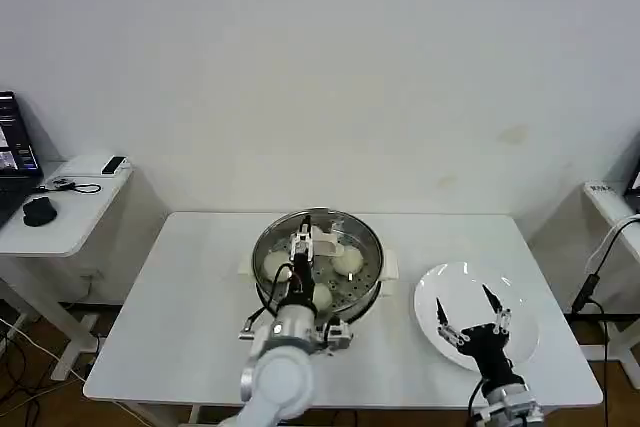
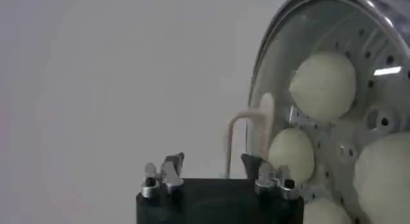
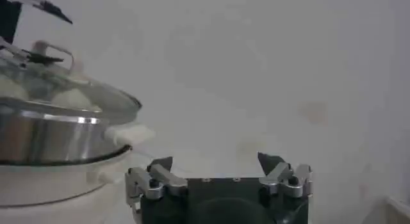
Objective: Take steamed baozi put them in steamer then cover it.
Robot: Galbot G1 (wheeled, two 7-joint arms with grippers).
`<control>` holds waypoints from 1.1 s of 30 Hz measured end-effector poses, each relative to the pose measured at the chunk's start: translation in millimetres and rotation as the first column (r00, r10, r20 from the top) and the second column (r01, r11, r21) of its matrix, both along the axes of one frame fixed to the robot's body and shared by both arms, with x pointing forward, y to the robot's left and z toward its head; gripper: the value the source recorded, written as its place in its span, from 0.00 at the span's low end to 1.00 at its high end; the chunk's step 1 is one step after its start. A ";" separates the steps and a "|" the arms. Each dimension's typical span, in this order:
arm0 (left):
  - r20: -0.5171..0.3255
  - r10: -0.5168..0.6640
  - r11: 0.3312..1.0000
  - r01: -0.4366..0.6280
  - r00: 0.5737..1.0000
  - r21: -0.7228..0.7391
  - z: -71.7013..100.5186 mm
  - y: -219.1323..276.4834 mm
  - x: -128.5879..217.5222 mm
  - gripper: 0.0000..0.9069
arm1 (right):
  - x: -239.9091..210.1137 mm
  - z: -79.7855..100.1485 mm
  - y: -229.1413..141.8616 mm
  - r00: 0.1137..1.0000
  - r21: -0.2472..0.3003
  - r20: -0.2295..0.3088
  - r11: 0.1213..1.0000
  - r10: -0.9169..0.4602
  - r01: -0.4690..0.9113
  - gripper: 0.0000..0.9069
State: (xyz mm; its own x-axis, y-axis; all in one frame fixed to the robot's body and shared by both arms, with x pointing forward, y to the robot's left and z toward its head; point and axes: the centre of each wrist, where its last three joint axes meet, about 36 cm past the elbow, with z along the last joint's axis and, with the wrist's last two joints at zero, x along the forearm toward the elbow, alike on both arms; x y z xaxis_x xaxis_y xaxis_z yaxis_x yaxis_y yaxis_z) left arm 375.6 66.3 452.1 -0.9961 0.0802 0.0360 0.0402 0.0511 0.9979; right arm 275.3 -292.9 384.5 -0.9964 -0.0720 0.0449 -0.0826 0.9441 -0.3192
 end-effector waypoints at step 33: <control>-0.089 0.112 0.380 -0.126 0.990 -0.916 -58.8 197.2 -137.7 1.00 | -36.4 -15.8 -20.2 0.990 0.135 -0.120 0.989 0.075 -0.058 1.00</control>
